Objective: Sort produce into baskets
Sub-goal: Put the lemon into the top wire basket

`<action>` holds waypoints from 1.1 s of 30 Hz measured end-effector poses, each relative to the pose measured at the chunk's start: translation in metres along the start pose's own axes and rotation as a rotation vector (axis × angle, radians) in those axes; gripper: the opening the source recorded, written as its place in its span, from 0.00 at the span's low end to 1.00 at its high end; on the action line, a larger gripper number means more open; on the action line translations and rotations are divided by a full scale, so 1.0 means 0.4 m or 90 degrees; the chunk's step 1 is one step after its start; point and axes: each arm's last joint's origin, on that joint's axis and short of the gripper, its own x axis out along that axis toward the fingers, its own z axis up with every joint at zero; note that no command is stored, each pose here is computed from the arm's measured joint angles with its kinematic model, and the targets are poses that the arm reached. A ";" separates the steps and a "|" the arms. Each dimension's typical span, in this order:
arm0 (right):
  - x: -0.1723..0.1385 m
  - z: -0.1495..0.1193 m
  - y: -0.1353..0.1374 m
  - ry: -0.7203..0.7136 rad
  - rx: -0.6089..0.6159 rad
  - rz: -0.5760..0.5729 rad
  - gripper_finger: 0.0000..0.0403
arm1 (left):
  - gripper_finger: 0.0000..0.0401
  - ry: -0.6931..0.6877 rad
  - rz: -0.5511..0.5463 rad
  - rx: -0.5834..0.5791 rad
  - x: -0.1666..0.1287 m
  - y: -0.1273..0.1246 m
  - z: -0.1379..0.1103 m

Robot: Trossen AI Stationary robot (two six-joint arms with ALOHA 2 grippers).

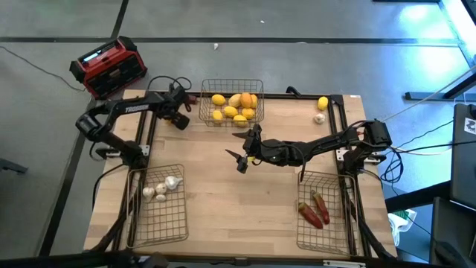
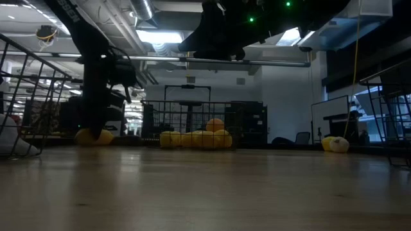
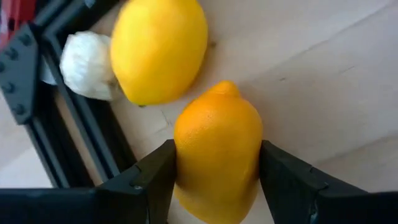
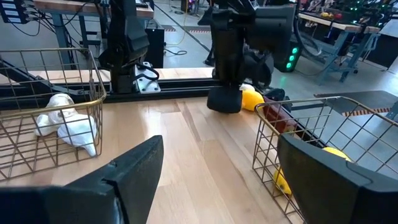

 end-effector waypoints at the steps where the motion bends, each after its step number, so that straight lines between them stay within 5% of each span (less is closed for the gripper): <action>1: 0.000 0.000 0.000 0.000 0.000 0.000 0.77 | 0.50 -0.007 -0.001 -0.003 -0.009 0.003 0.000; 14: 0.000 0.000 0.000 -0.001 0.002 0.000 0.77 | 0.50 -0.180 -0.049 -0.069 -0.157 0.064 -0.020; 27: 0.003 0.004 -0.007 -0.010 0.007 -0.005 0.77 | 0.50 -0.503 -0.324 -0.069 -0.309 0.054 0.006; 33: 0.003 0.004 -0.007 -0.009 0.007 -0.005 0.77 | 0.50 -0.555 -0.369 -0.044 -0.317 0.006 0.040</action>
